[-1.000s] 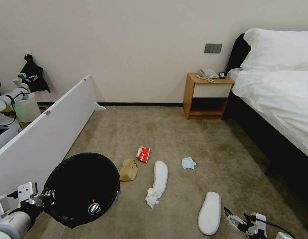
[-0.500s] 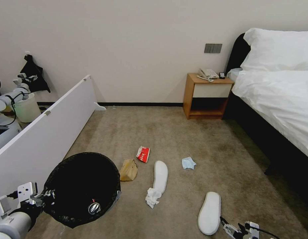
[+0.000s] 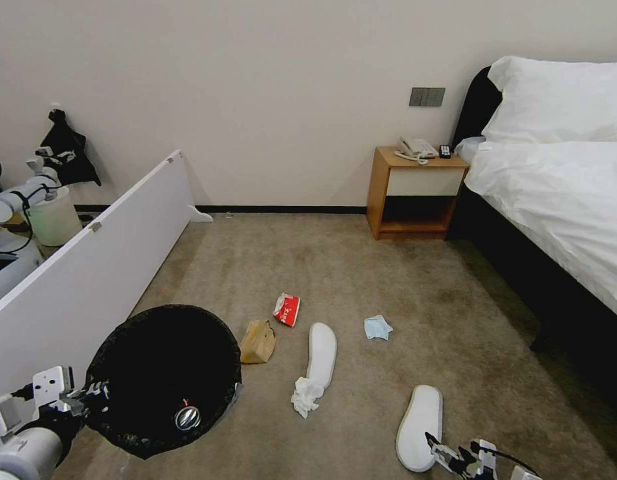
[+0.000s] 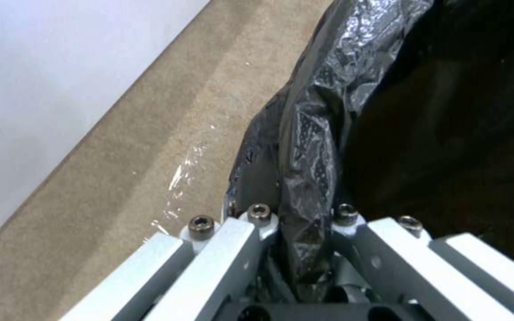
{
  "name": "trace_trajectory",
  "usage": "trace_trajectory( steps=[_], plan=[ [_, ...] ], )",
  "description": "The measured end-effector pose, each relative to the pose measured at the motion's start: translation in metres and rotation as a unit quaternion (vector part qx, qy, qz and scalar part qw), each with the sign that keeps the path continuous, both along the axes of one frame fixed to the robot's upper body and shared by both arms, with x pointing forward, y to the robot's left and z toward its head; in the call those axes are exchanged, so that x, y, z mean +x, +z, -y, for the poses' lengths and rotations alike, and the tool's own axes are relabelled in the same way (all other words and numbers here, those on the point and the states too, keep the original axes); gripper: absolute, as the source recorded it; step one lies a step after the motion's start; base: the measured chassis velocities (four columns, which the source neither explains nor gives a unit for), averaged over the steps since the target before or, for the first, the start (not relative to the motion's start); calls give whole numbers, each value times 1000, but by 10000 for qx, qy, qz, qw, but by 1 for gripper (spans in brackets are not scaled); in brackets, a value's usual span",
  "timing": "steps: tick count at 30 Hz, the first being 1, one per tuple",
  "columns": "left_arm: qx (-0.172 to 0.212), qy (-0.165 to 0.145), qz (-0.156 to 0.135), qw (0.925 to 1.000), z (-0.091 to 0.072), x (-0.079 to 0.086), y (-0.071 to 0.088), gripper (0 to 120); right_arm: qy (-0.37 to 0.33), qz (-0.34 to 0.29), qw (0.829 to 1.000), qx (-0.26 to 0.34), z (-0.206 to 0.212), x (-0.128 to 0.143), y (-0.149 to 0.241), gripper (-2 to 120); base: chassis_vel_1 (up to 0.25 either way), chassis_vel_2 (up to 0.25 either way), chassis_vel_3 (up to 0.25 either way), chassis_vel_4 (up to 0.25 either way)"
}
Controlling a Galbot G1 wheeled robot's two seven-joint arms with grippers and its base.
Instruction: Pick up the trash bin, then pick up the garbage from the floor and place it into the trash bin.
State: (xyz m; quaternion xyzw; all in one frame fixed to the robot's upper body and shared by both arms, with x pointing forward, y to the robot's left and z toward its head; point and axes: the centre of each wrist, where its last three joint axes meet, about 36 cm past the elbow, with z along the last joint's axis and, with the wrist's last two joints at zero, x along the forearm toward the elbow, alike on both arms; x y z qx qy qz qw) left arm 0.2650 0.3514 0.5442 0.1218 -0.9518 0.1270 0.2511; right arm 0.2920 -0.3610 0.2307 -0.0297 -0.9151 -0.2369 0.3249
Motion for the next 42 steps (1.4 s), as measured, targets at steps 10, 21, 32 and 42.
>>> trace_trajectory(
  steps=[10,21,32,42],
  plan=[
    [13,29,-1,10000,1,-1,1,3,-66,-6,9999,97,3,8,-6,100,0,0,0,0],
    [23,29,11,10000,3,-1,2,3,-26,-34,9998,205,-2,19,-11,100,0,0,0,0],
    [31,24,27,10000,4,-1,3,3,-20,-115,9995,295,-4,30,-18,92,0,0,0,0],
    [6,22,34,10000,5,-1,3,3,5,-158,9994,323,-4,35,-22,45,0,0,0,0]
  ],
)
